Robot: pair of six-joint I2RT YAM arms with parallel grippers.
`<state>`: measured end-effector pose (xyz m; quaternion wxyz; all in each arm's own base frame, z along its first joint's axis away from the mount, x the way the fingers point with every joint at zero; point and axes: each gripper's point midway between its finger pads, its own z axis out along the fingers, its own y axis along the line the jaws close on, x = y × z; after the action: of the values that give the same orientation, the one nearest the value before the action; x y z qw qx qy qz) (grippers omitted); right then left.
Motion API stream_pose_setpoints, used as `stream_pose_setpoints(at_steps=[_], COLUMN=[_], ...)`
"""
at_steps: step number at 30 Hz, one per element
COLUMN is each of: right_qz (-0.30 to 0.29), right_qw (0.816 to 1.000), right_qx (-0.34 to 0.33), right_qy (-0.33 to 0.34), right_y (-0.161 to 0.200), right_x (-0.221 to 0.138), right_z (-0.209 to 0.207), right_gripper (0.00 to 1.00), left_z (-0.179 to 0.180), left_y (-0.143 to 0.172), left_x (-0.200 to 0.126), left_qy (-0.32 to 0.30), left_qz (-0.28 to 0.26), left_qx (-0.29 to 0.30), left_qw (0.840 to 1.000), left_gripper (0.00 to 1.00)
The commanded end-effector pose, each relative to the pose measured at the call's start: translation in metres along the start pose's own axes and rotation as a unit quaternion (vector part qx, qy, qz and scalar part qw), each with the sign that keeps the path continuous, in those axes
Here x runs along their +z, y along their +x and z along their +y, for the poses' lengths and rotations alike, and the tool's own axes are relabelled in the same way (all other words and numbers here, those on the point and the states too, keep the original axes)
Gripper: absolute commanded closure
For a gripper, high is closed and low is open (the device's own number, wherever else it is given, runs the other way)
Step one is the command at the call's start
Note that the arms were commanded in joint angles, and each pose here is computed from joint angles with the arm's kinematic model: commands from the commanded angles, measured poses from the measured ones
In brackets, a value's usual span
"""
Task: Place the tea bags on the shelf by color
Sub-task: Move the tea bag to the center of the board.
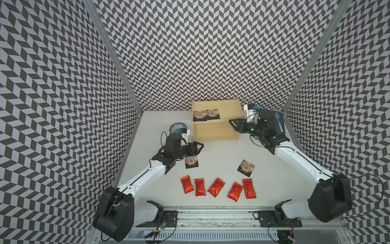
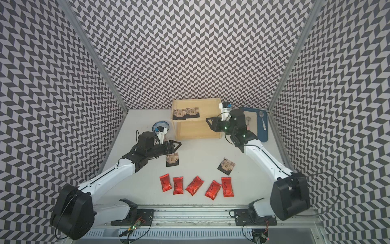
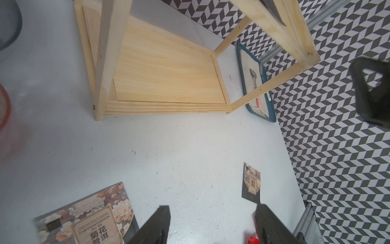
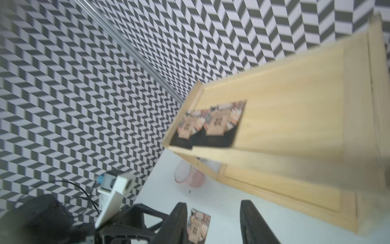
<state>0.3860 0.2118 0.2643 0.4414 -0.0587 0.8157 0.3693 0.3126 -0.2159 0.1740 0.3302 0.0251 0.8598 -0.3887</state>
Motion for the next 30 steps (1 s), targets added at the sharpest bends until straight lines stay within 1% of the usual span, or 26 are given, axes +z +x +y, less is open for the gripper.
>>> stream_pose_setpoints(at_steps=[1, 3, 6, 9, 13, 17, 23, 30], right_qz=[0.025, 0.056, 0.086, 0.096, 0.112, 0.120, 0.110, 0.113], right_qw=[0.996, 0.990, 0.982, 0.977, 0.972, 0.965, 0.959, 0.958], right_qx=[-0.003, 0.012, 0.032, 0.047, 0.066, 0.080, 0.085, 0.095], right_qy=[0.084, 0.126, 0.165, 0.183, 0.195, 0.218, 0.246, 0.245], right_y=[0.050, 0.084, 0.125, 0.152, 0.178, 0.193, 0.197, 0.206], right_x=[-0.009, -0.017, -0.028, -0.037, -0.043, -0.050, -0.061, -0.060], right_z=[-0.041, -0.065, -0.091, -0.106, -0.117, -0.127, -0.137, -0.140], right_gripper=[0.55, 0.54, 0.53, 0.47, 0.42, 0.39, 0.34, 0.35], left_z=[-0.003, -0.008, -0.012, -0.016, -0.014, -0.011, -0.010, -0.008], left_y=[0.018, 0.025, 0.034, 0.041, 0.045, 0.047, 0.048, 0.049], left_x=[0.005, 0.009, 0.017, 0.025, 0.030, 0.031, 0.032, 0.034], left_qy=[0.002, 0.006, 0.006, 0.011, 0.010, 0.007, 0.005, 0.004], left_qz=[0.018, 0.025, 0.037, 0.047, 0.056, 0.057, 0.057, 0.060], left_qx=[0.007, 0.013, 0.017, 0.018, 0.015, 0.012, 0.010, 0.007], left_qw=[1.000, 1.000, 0.999, 0.999, 0.998, 0.998, 0.998, 0.998], left_gripper=[0.31, 0.31, 0.31, 0.31, 0.31, 0.31, 0.30, 0.30])
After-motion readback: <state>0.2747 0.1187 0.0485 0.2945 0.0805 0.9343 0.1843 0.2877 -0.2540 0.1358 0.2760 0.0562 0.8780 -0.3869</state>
